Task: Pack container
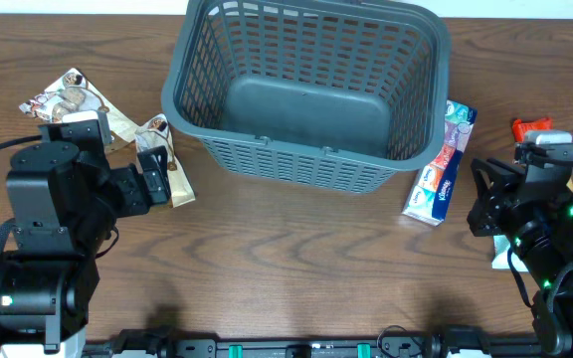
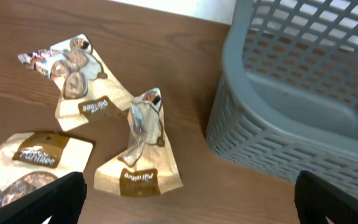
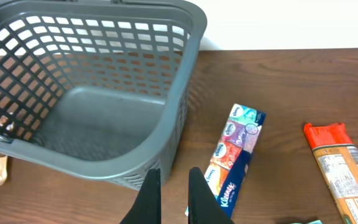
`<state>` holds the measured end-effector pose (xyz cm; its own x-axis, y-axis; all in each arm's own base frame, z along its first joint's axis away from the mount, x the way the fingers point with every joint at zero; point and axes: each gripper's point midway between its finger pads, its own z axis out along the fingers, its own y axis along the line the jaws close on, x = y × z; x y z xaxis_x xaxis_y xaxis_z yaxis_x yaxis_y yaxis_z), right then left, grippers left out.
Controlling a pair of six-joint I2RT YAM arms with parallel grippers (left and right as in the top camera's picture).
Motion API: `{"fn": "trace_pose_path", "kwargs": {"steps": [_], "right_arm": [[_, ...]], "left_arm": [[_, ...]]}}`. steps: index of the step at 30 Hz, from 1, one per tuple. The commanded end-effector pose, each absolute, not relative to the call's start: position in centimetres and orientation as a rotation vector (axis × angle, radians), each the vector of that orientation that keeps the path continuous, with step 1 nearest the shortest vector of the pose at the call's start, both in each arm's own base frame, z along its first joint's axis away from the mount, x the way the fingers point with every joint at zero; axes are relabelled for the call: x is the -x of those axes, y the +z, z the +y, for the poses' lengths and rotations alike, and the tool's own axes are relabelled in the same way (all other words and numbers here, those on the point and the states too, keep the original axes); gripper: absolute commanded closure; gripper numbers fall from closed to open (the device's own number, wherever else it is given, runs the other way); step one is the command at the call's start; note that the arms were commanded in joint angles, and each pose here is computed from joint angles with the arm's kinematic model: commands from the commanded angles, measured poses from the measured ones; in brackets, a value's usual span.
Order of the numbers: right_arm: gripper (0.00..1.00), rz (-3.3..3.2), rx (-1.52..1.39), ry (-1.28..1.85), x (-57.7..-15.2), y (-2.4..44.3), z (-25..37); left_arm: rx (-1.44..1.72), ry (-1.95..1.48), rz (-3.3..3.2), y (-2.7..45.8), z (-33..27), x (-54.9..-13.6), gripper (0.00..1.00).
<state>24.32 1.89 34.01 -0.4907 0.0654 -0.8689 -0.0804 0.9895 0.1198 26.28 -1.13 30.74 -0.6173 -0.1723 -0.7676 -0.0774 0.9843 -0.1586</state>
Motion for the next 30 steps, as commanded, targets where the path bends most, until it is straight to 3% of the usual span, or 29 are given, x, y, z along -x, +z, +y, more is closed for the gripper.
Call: {"fn": "trace_pose_path", "kwargs": {"steps": [1, 3, 6, 13, 15, 22, 30], "right_arm": [[0.99, 2.043, 0.02, 0.219, -24.3, 35.1, 2.4], [0.99, 2.035, 0.019, 0.229, -24.4, 35.3, 2.6], [0.98, 2.045, -0.037, 0.261, -24.5, 35.1, 2.5], [0.98, 2.113, -0.116, 0.308, -25.6, 33.6, 2.5], [0.98, 2.133, -0.133, 0.314, -26.0, 33.1, 2.5], [0.98, 2.181, -0.154, 0.322, -26.7, 32.0, 2.5], [0.99, 2.229, -0.163, 0.324, -26.5, 31.0, 2.5]], "left_arm": [[0.146, -0.139, 2.239, 31.0, -1.4, -26.1, 0.0], [0.146, -0.139, 2.239, 31.0, -1.4, -26.1, 0.09], [0.151, -0.14, 2.24, 31.0, -1.4, -26.1, 0.4], [0.194, -0.16, 2.247, 30.8, -1.4, -26.5, 0.63], [0.193, -0.161, 2.238, 31.4, -1.4, -26.7, 0.76], [0.106, -0.21, 2.172, 35.7, -3.5, -28.1, 0.94], [-0.069, -0.296, 2.18, 37.7, -8.9, -30.9, 0.94]]}}
